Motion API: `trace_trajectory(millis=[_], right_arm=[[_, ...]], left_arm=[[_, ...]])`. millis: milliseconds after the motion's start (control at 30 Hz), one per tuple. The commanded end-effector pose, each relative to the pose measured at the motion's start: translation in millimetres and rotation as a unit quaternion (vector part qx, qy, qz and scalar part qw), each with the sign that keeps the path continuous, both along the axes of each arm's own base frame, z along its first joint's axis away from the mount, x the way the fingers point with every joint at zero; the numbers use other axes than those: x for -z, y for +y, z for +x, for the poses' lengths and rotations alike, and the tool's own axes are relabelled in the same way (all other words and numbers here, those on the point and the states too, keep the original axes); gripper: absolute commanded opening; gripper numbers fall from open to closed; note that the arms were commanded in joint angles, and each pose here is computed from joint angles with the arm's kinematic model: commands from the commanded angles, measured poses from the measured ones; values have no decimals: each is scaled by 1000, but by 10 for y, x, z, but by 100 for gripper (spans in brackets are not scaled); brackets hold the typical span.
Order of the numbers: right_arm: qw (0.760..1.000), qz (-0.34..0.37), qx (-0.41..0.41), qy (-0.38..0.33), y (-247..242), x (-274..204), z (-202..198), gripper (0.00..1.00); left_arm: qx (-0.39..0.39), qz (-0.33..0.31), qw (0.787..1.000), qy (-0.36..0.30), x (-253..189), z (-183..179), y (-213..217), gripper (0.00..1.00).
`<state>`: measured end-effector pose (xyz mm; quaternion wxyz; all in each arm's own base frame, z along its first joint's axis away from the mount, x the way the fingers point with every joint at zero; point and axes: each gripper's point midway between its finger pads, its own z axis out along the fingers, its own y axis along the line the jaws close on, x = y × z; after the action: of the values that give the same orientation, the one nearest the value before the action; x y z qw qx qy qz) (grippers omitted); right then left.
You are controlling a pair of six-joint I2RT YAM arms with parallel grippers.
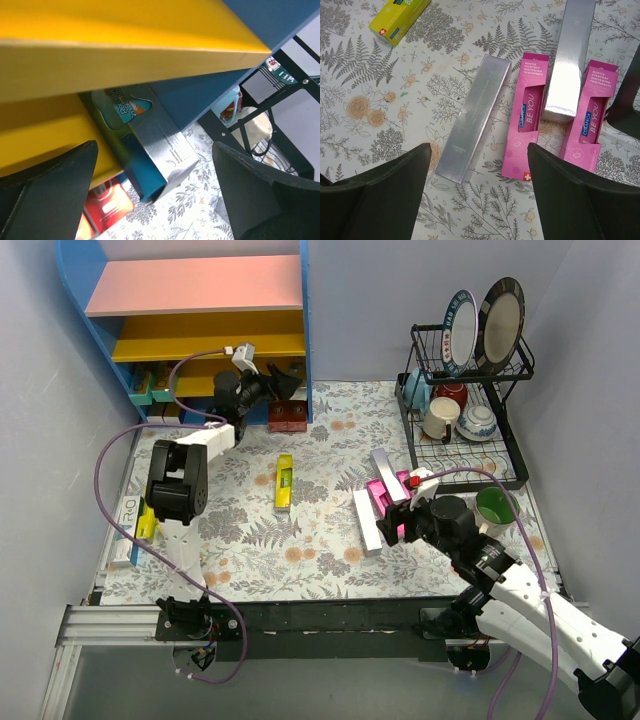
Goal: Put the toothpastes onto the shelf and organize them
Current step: Adjust the toothpaste on the shelf, then move the toothpaste to the center of the board.
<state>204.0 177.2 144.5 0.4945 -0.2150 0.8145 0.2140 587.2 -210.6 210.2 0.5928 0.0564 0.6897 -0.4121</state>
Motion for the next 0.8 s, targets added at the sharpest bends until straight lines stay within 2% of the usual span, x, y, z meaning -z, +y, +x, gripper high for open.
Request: trace_trajectory(millis=[0, 133, 167, 233, 367, 400, 433, 500, 633, 700, 767], right_arm=[[1000, 22, 1, -20, 15, -241, 10, 86], [999, 27, 2, -25, 2, -296, -3, 86], [999, 29, 2, -27, -2, -315, -6, 86], [999, 29, 1, -28, -3, -327, -12, 86], [999, 33, -9, -27, 24, -357, -37, 86], [999, 35, -10, -27, 31, -353, -38, 86], [999, 38, -12, -28, 40, -360, -41, 86], [999, 41, -19, -25, 62, -352, -57, 86], [998, 46, -34, -17, 125, -346, -83, 86], [998, 47, -45, -12, 166, -340, -98, 86], [997, 49, -59, -6, 218, -345, -118, 86]], left_arm=[[-33, 22, 997, -66, -659, -180, 208, 98], [-82, 37, 994, -56, -740, -433, 413, 98], [-103, 36, 992, -66, -927, -565, 503, 98], [-175, 56, 983, -21, -703, -696, 781, 98], [-297, 91, 951, 13, -670, -1150, 1338, 98], [-327, 91, 941, 6, -798, -1305, 1517, 98], [-364, 109, 924, 37, -619, -1437, 1710, 98], [-413, 118, 902, 45, -683, -1662, 2030, 98], [-514, 160, 833, 124, -348, -2096, 2697, 98], [-573, 152, 790, 158, -211, -2287, 3135, 98], [-602, 151, 758, 201, 11, -2469, 3383, 98]])
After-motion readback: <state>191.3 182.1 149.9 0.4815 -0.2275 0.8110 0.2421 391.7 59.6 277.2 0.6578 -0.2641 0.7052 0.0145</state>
